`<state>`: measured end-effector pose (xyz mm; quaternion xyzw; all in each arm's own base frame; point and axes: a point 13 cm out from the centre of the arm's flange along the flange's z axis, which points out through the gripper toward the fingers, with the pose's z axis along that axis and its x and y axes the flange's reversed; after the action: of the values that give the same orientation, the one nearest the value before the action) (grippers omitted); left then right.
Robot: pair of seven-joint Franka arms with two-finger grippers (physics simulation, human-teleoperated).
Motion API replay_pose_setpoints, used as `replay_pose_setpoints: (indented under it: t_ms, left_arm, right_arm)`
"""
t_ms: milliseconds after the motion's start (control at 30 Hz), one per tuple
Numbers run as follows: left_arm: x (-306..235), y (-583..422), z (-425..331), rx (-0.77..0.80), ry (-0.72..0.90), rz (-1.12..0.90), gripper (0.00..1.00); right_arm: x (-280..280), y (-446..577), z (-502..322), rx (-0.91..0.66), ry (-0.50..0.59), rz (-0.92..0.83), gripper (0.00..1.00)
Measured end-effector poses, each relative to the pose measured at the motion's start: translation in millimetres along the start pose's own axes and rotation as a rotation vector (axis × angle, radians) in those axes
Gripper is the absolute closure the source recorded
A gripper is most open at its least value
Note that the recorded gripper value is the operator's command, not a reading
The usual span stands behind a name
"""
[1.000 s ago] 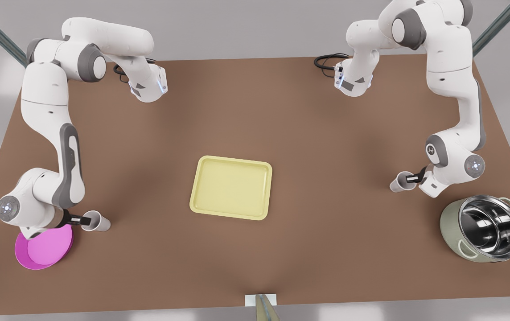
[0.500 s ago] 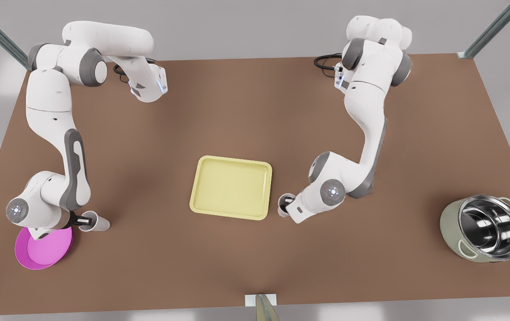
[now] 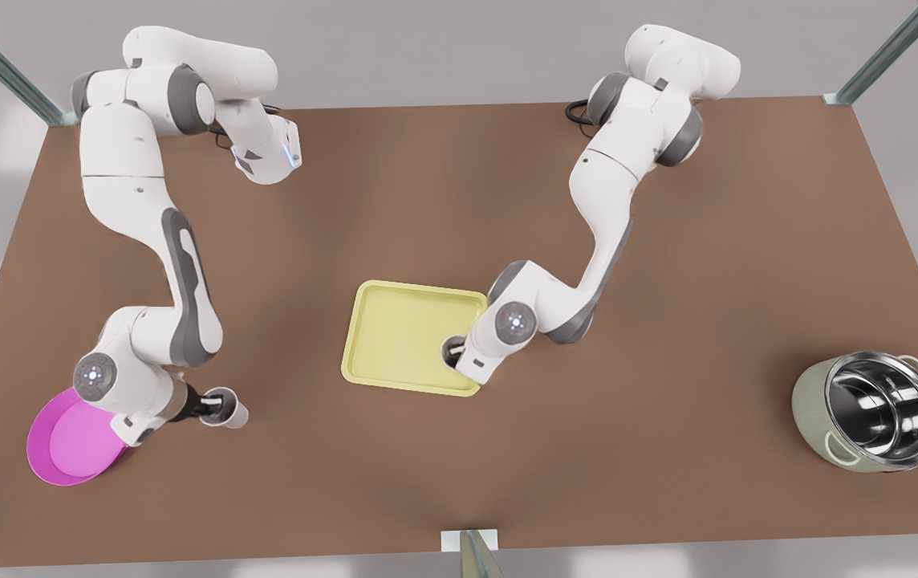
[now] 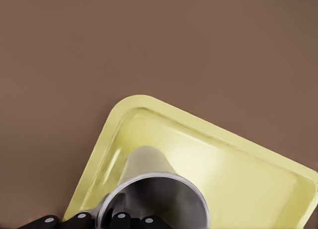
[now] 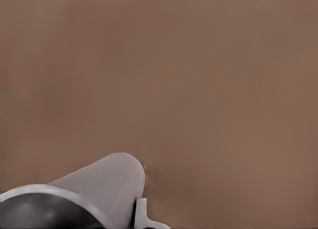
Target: Use both arms to respectively pick up the white IKEA cups from the middle-left and middle-right positions, then place the white IKEA cups onto the middle-middle tray, ensuring that the cups remain upright and do not tip over
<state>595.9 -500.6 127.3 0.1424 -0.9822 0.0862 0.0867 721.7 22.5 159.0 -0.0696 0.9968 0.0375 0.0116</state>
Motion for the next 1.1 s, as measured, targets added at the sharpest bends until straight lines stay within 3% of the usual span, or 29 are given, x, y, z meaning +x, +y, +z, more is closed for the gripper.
replay_pose_setpoints:
  t_ms: [67, 133, 233, 300, 400, 567, 733, 833, 933, 1100]
  left_arm:
    - [5, -5, 8, 0.002, 0.000, -0.042, 0.78]
    - [6, -7, 11, 0.006, -0.003, -0.085, 0.68]
    - [6, -8, 15, 0.012, -0.005, -0.143, 0.41]
    - [5, -9, 17, 0.017, -0.006, -0.177, 0.29]
    - [4, -11, 9, 0.026, -0.010, -0.221, 0.02]
    - [10, -14, -26, 0.025, -0.012, -0.272, 0.00]
    - [-29, 64, -250, 0.041, -0.089, -0.384, 0.00]
    - [-55, 159, -297, -0.091, -0.094, -0.406, 0.00]
    - [-21, 274, -352, -0.260, -0.132, -0.354, 0.00]
    - [33, 353, -361, -0.338, -0.072, -0.182, 0.00]
  right_arm:
    - [-8, 61, -10, -0.002, -0.014, -0.086, 0.77]
    - [-4, 110, -11, -0.013, -0.009, -0.153, 0.77]
    - [16, 145, -2, -0.025, 0.020, -0.199, 0.77]
    - [30, 169, 17, -0.039, 0.029, -0.227, 0.77]
    - [35, 218, 33, -0.069, -0.004, -0.275, 0.77]
    - [37, 293, 36, -0.134, -0.067, -0.308, 0.77]
    - [45, 317, 58, -0.162, -0.075, -0.300, 0.77]
    - [58, 330, 62, -0.177, -0.067, -0.311, 0.77]
    - [69, 338, 52, -0.185, -0.070, -0.321, 0.77]
    - [82, 337, 41, -0.191, -0.048, -0.327, 0.77]
